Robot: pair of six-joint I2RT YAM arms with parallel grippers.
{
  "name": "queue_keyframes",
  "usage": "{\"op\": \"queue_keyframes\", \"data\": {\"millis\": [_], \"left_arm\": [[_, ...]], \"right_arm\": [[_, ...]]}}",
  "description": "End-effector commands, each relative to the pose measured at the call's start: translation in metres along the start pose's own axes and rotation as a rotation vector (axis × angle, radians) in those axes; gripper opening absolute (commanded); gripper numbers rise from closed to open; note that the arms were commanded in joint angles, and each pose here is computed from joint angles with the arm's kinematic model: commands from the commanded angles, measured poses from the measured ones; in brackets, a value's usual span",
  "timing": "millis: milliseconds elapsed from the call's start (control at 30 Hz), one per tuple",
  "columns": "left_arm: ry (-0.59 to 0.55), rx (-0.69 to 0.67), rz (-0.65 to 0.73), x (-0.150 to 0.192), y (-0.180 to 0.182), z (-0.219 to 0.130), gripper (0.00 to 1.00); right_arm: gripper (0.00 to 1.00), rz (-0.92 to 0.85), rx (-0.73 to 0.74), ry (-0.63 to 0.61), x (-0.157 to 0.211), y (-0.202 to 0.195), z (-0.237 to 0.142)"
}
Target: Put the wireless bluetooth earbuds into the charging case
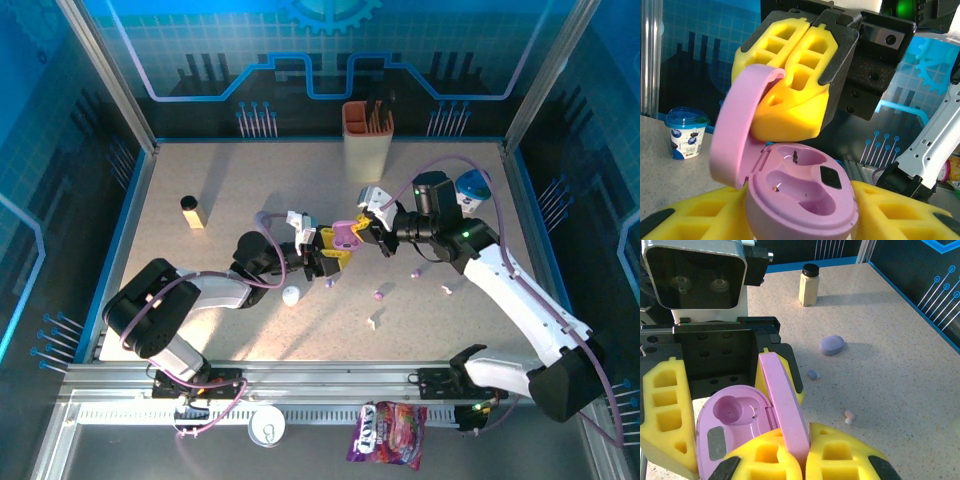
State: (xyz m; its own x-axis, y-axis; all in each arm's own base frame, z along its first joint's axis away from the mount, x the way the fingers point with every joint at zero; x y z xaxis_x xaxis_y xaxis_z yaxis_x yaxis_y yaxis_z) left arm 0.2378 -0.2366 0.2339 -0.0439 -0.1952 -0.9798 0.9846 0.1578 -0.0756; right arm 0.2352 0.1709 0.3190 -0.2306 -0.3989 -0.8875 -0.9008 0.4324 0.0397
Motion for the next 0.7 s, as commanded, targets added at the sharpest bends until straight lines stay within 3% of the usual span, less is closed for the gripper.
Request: {"op": "queue_keyframes", "data": {"millis": [0,200,533,667], "left_arm": [[-0.043,0.013,0.029,-0.0123,-0.0002,0.0048,0.43],[-0.042,0.026,0.032,-0.0131,-0.0015,0.0045,0.34],[-0.039,0.026,0.069,-0.0120,-0.0039,0.0017,0.33],[-0.038,0.017,0.068,-0.0107,-0.0038,0.0011,0.33]], "right_arm": [[0.00,-0.030,-0.004,-0.029,-0.0038,0.0053,-0.0028],[0.00,-0.027,-0.007,-0.027,-0.0044,0.0056,-0.0030],[0.00,-0.011,-0.017,-0.026,-0.0059,0.0061,-0.0030],[0.28,0.001,-0.014,-0.035,-0.0083,0.0056,-0.0038]]}}
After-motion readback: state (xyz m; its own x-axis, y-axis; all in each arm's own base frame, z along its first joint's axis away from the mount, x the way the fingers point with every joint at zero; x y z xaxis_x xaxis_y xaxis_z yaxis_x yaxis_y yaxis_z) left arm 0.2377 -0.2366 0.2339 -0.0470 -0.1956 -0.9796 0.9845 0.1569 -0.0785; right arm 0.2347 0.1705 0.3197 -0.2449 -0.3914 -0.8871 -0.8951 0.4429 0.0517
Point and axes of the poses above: each hand's point on the last joint's axis, 136 mm out from that joint toward the fingers, its own z axis out along the fingers, its own y axis along the line the jaws close on, x = y × z, the point moved 9 cm from there along -z, back along the fingers, and after that the axes turned 9 degrees about z, right-handed, at the moved point
